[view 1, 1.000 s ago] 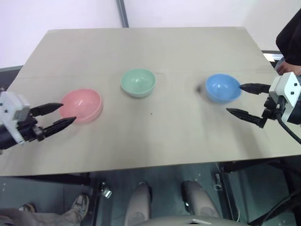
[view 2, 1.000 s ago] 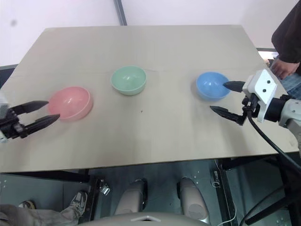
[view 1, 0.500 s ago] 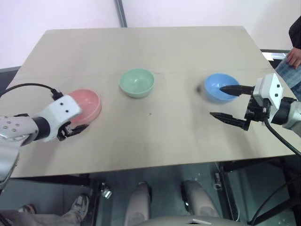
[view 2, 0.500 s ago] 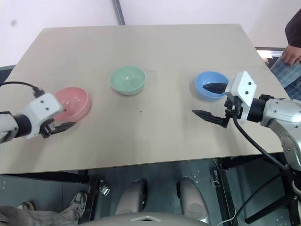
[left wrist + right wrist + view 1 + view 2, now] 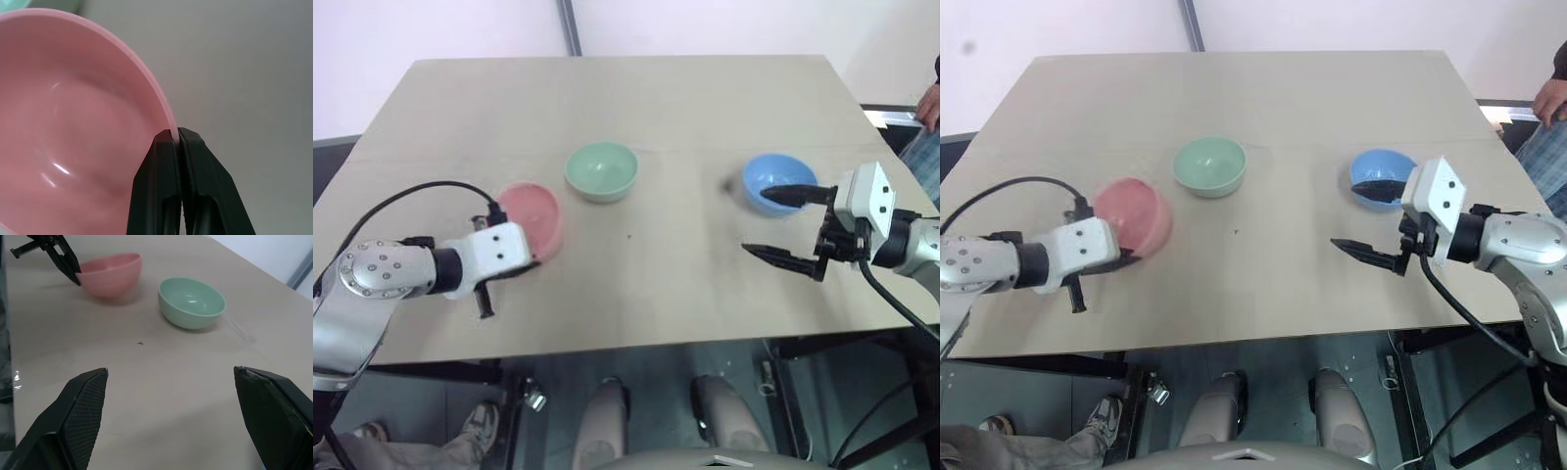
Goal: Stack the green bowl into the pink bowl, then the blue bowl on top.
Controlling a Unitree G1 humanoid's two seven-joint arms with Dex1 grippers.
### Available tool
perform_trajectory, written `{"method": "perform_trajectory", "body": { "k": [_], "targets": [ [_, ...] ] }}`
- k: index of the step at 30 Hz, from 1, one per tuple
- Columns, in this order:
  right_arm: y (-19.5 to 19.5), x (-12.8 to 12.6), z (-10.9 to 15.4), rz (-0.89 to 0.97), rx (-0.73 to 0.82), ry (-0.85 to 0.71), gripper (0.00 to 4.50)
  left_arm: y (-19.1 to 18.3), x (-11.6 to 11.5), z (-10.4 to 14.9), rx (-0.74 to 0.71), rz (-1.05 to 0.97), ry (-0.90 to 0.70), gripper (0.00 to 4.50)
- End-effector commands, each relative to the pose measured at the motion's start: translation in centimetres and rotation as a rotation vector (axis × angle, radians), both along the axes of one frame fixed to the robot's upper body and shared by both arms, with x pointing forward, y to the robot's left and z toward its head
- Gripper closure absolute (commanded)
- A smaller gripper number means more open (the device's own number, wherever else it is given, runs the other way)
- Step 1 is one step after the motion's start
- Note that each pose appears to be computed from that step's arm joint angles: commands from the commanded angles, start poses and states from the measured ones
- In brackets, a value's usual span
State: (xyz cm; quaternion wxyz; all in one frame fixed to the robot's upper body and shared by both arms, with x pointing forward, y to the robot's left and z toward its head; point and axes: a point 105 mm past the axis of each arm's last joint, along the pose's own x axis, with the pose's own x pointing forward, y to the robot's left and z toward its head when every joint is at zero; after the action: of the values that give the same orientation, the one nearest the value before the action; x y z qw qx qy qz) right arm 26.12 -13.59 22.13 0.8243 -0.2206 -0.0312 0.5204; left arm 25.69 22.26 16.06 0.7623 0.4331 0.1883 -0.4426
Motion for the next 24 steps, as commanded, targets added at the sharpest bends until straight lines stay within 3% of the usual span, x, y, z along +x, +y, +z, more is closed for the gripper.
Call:
{"method": "perform_trajectory", "body": {
  "k": [1, 8, 12, 20, 24],
  "targets": [
    [0.3, -1.1, 1.2, 0.033, 0.004, -0.066, 0.0, -1.1, -0.5, 0.8, 0.039, -0.096, 0.011, 4.47],
    [0.4, -1.9, 0.7, 0.039, 0.001, -0.063, 0.0, -3.2, 2.0, -0.4, 0.12, -0.224, -0.034, 4.47],
    [0.5, -2.0, 0.6, 0.024, 0.004, -0.068, 0.0, -5.8, 3.5, -0.1, 0.084, -0.304, -0.071, 4.47],
    [0.3, -2.2, 0.5, 0.0, 0.003, -0.072, 0.0, -8.2, 2.7, 0.8, 0.007, -0.436, -0.055, 1.35],
    [0.3, -2.2, 0.4, -0.005, 0.01, -0.072, 0.0, -5.4, 3.2, 3.9, -0.04, -0.334, -0.074, 1.35]
  ]
}}
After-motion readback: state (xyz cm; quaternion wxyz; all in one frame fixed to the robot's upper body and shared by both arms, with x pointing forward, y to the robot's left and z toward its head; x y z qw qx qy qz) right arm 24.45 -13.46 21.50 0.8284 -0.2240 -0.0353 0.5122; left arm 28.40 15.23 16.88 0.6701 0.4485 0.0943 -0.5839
